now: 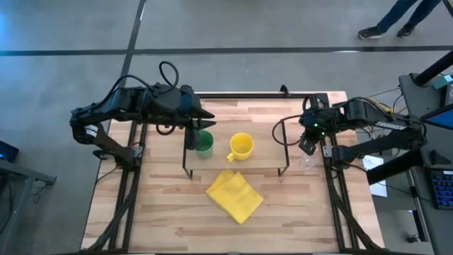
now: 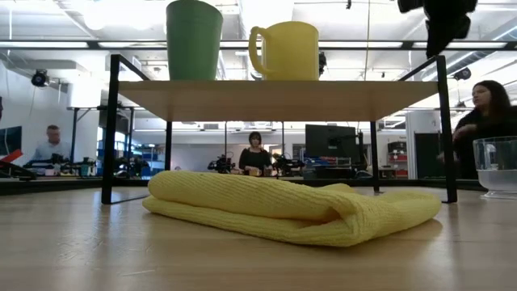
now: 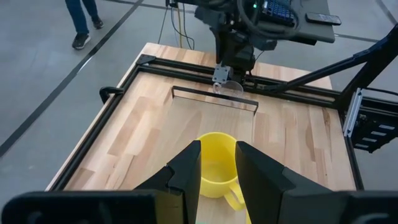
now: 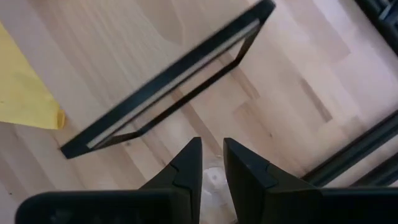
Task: Stack small to large cups/mugs on shelf
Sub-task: Put the transparent mug on the shelf
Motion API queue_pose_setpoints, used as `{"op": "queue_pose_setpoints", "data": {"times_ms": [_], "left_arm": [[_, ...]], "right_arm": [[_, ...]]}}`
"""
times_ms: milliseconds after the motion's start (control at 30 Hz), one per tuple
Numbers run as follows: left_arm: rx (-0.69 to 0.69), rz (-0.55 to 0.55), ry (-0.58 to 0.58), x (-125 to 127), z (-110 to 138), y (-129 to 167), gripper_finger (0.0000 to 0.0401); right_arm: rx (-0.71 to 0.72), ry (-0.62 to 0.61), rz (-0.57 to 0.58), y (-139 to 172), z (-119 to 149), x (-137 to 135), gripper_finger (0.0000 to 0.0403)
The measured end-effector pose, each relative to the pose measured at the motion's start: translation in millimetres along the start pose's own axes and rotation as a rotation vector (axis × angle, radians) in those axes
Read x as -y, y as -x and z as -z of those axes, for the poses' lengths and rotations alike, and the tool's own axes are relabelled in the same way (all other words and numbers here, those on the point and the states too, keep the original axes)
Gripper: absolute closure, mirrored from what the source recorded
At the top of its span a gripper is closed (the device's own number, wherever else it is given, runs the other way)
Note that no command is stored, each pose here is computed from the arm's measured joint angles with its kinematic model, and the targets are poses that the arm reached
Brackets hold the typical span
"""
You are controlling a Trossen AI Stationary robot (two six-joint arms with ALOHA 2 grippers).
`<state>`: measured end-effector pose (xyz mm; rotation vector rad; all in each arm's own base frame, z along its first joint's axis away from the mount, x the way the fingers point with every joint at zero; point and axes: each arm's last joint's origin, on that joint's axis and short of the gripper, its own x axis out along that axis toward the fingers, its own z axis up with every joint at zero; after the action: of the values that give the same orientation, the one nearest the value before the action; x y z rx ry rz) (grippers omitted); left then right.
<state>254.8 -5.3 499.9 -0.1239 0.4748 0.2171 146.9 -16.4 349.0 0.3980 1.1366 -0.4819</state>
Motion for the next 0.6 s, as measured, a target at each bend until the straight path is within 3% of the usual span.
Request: {"op": "queue_pose_setpoints", "data": {"times_ms": [200,600], "left_arm": [[0.001,-0.004,0.000,-0.1,-0.1,0.0,0.0315],[0.005,-0.023,0.001,-0.7,-0.2,0.0,0.0315]], "right_arm": [[-0.021,-0.005,0.010,-22.4,7.0,0.3,0.0342],[-0.216,0.017,0.077,-69.6,19.1,-1.3,0.0340]]}}
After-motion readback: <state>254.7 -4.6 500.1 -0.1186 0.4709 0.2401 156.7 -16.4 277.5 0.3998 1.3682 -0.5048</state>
